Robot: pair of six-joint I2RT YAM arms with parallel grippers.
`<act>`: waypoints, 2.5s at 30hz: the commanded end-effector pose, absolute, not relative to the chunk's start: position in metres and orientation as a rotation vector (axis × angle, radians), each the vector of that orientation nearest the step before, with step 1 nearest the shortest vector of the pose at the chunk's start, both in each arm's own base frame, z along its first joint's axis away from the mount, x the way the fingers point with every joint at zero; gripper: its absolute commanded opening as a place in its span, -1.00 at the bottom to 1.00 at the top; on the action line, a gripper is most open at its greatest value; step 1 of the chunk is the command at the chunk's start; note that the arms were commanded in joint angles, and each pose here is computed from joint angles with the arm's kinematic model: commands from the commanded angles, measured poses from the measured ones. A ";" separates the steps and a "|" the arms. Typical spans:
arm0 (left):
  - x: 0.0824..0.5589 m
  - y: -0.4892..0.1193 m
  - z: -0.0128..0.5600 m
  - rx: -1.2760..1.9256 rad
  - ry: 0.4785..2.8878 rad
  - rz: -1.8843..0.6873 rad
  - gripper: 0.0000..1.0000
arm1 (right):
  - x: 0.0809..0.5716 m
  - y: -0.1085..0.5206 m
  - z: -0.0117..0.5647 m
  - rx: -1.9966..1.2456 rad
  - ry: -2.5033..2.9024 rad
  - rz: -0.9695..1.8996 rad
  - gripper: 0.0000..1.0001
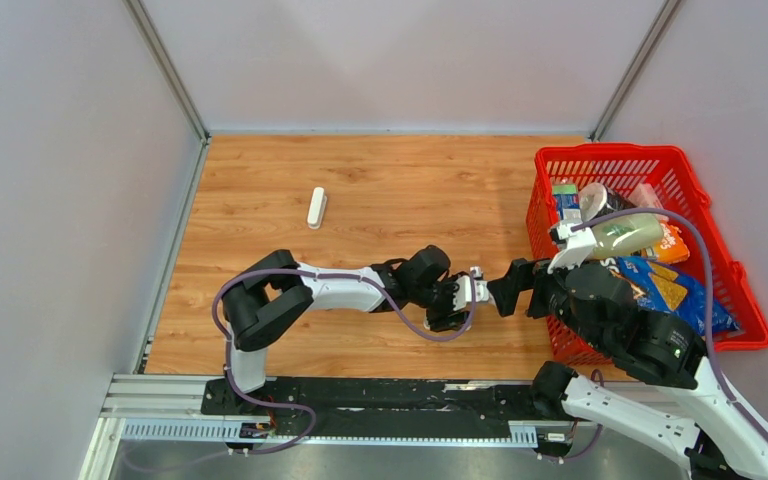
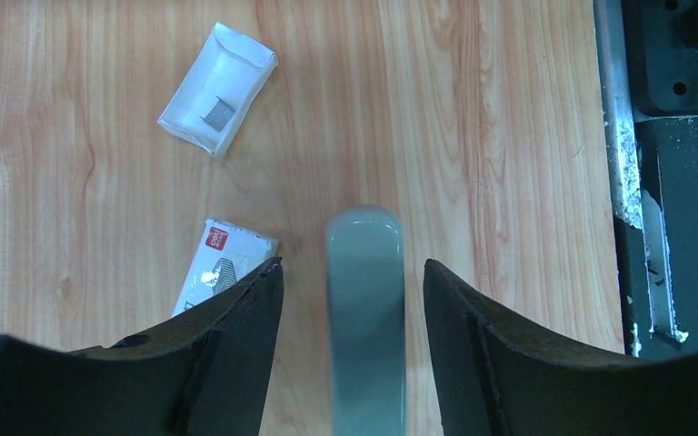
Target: Unload the staples from the stapler
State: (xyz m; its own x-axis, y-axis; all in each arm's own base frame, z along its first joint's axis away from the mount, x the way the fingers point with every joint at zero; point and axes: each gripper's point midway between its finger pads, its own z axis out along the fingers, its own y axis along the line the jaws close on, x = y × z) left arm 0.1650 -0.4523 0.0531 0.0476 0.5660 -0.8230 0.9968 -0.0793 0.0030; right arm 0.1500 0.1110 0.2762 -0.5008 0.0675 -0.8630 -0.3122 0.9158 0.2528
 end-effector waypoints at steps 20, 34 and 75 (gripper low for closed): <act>0.167 -0.465 0.066 1.705 1.527 -0.885 -0.49 | 0.152 0.119 0.282 -0.196 2.029 0.492 0.87; 0.168 -0.443 0.133 1.603 1.502 -0.830 -1.00 | 0.154 0.124 0.305 -0.203 1.973 0.538 0.86; 0.156 -0.295 0.253 0.905 1.801 -1.152 -1.00 | 0.174 0.274 0.323 -0.798 1.838 0.951 0.14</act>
State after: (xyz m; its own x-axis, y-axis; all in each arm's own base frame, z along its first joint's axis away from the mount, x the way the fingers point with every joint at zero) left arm 0.1662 -0.3015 0.2427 -0.3608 0.1822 -0.9147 0.8919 0.3541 -0.2813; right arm 0.1613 0.2649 0.2959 -0.4690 -0.2141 -0.8568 -0.7805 0.5544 0.2887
